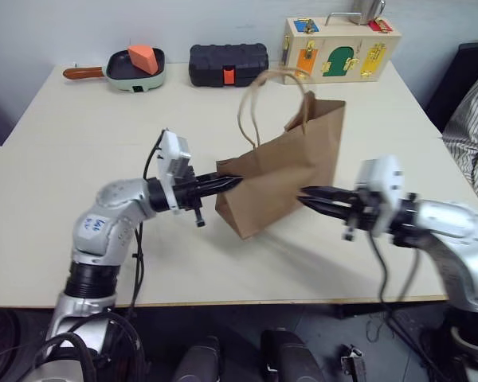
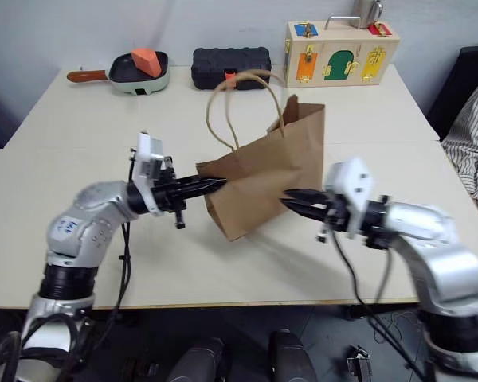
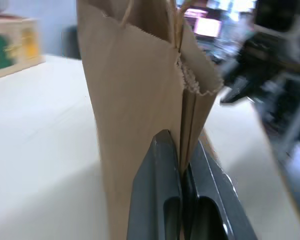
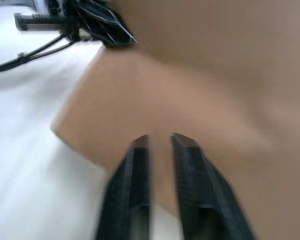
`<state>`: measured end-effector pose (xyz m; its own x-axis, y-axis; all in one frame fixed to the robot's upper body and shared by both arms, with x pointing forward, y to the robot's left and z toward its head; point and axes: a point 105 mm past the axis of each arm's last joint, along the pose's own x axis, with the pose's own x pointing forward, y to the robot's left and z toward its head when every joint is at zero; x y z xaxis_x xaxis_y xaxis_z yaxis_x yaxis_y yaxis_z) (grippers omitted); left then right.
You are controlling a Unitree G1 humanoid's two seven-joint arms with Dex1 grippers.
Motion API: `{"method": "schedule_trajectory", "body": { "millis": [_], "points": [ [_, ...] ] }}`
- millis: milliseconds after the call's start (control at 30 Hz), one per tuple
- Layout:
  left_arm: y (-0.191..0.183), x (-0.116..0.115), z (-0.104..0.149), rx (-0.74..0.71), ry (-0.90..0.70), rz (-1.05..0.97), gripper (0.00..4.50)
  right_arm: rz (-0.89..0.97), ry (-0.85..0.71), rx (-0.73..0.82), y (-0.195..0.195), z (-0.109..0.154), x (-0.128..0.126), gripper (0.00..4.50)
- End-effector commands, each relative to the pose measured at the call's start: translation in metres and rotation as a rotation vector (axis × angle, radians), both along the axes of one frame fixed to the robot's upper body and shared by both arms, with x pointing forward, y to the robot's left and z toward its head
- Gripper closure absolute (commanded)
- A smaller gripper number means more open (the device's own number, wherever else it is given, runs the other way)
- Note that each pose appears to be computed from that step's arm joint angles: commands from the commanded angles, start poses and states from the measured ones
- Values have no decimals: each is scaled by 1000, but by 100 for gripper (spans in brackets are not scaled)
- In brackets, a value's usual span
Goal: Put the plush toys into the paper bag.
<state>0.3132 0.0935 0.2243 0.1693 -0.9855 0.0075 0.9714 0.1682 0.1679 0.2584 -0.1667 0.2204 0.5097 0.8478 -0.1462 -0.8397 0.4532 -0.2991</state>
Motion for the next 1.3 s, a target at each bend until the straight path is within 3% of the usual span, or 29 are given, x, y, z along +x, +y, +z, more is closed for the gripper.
{"method": "schedule_trajectory", "body": {
  "millis": [33,133,267,467,700,767,900,1033,1167,1300],
  "points": [
    [6,0,5,73,-65,-133,450,57,11,-9,-20,31,-43,254],
    [5,4,1,168,-104,-263,450,33,66,-28,-37,42,-76,143],
    [-1,14,-9,260,-136,-388,450,-14,134,-86,-45,37,-106,1],
    [-13,35,-28,353,-218,-396,450,-123,127,-80,-55,32,-110,1],
    [-6,39,-37,361,-206,-366,450,-148,70,-58,-54,29,-88,1],
    [7,39,-39,387,-155,-337,388,-123,66,-54,-52,29,-80,0],
    [46,29,-15,348,-93,-202,268,-73,64,-55,-55,31,-61,0],
    [91,-11,17,257,27,-33,140,-43,69,-63,-66,33,-42,0],
    [125,-52,28,242,94,145,17,-28,76,-80,-79,34,-28,0],
    [148,-98,31,222,143,261,1,-5,75,-55,-90,43,-9,0]
  ]
}}
